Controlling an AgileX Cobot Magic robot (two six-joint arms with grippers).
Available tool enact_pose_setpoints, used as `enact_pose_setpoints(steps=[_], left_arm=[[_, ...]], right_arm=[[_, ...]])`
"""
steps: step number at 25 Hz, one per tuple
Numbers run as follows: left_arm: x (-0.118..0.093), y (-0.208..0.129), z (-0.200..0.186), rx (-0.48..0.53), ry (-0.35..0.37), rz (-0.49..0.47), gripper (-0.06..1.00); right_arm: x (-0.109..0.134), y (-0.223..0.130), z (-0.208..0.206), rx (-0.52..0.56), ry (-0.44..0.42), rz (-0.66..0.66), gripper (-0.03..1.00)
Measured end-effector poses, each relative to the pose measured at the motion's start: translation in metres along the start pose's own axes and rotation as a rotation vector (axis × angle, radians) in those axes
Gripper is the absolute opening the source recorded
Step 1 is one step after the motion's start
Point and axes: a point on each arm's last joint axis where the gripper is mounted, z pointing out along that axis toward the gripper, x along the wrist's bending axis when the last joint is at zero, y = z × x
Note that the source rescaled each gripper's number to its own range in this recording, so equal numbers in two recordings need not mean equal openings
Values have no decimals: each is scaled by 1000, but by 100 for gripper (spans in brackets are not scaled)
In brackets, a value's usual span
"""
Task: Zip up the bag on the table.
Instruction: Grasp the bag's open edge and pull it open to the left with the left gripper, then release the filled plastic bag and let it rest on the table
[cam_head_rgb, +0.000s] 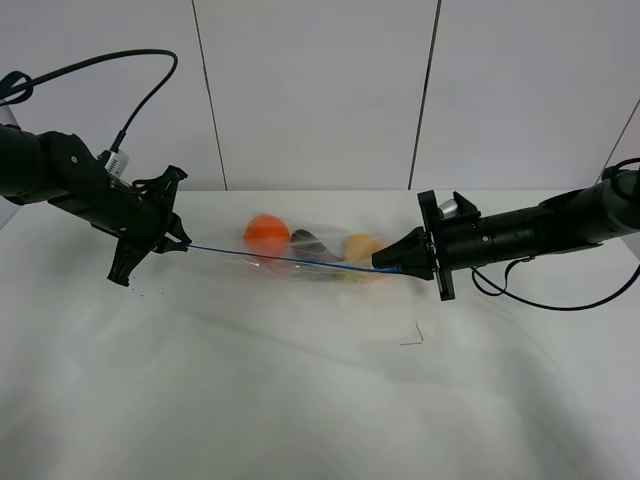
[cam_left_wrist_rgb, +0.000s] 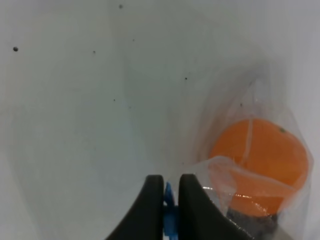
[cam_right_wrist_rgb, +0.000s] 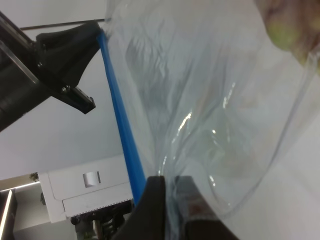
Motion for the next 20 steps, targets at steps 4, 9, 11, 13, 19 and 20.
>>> enact_pose_setpoints(steps=[4,9,11,13,19,20], left_arm=[[1,6,-1,-20,-6,32,38],[0,9,-5,-31,-13,86,74],[2,14,-5,-39,-1,153,77],[3,21,-6,-45,18,233,78],[-10,58,-21,-76,81,748,79],[-11,61,-24,-58,108,864,79]], right_arm=[[-2,0,-2,8,-11,-5,0],[-2,0,-2,8,-12,-5,0],[-2,0,-2,8,-12,-5,0],[-2,-1,-2,9,-13,-6,0],[-2,-1,-2,11,-16,-7,0],[-2,-1,-3,11,-16,-7,0]])
